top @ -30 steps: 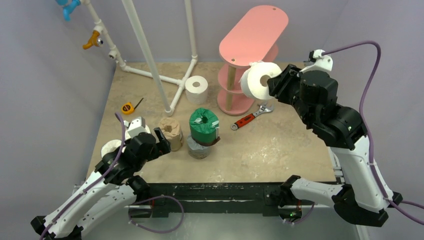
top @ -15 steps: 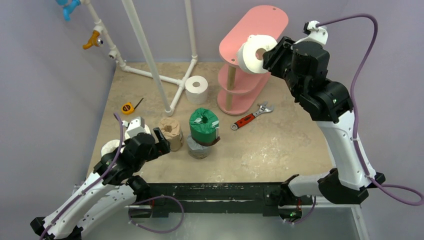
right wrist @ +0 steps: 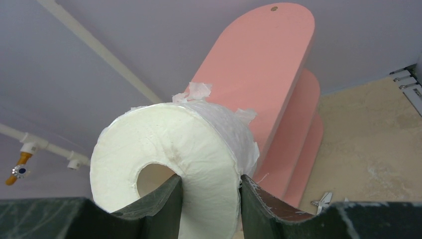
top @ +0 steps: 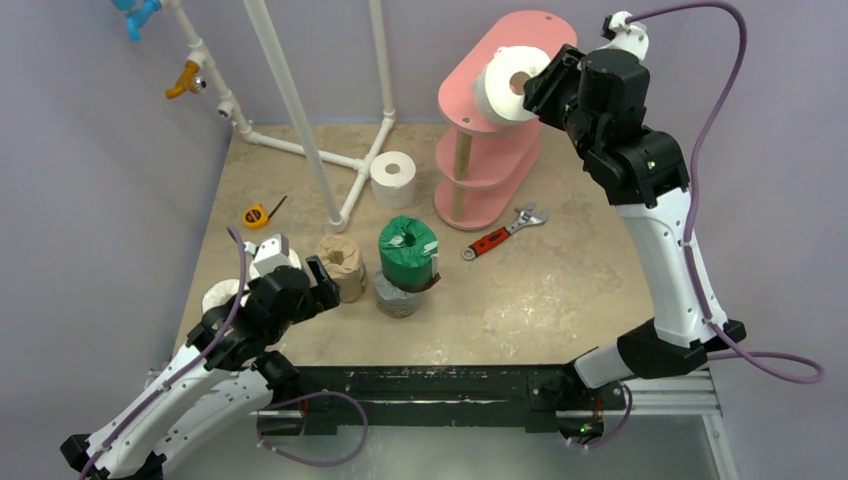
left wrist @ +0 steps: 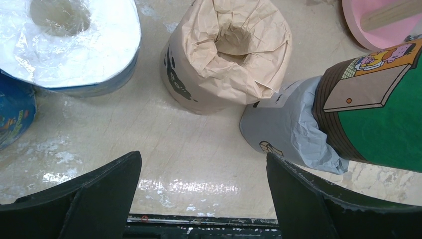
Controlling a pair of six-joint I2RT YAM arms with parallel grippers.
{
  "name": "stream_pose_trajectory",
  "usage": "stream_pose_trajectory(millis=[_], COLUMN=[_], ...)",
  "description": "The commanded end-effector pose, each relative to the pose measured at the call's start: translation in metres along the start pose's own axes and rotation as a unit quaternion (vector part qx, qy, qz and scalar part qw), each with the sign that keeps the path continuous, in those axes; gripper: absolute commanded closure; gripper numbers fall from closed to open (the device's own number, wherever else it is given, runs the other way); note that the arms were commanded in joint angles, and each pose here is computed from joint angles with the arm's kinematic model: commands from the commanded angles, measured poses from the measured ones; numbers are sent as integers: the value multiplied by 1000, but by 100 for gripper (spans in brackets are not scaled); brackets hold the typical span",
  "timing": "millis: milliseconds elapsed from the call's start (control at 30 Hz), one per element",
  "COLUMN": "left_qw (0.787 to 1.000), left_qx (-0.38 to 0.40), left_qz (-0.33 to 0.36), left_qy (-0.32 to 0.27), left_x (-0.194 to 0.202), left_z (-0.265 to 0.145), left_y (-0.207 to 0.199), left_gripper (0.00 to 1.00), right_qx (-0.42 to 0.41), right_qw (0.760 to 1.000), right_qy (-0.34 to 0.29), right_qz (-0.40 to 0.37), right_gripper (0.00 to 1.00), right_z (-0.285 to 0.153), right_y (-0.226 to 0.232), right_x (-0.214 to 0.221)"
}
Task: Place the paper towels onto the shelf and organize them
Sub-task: Place the paper towel on the shelf.
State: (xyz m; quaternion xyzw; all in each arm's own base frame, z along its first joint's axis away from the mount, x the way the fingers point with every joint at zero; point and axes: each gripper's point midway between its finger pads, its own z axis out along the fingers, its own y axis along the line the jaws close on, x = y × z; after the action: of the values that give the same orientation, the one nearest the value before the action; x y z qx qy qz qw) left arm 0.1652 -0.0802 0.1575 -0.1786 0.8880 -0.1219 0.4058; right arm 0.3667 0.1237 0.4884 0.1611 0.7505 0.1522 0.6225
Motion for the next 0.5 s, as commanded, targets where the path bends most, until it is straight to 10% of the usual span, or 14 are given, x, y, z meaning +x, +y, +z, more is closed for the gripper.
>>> stream_pose_trajectory(millis=[0, 467], left_qw=[1000, 1000], left_qx=[9, 4], left_qz=[-6, -6], left_qy=[-15, -11], left_x=[-11, -7], left_z=[-8, -5], left_y=[-4, -2], left_gripper=[5, 5], right_qx=[-60, -77], right_qw=[996, 996], right_qy=[-58, -29], right_qz=[39, 44], right_gripper=[71, 70], right_z=[-15, -2], right_y=[25, 30], right_x=[-45, -31])
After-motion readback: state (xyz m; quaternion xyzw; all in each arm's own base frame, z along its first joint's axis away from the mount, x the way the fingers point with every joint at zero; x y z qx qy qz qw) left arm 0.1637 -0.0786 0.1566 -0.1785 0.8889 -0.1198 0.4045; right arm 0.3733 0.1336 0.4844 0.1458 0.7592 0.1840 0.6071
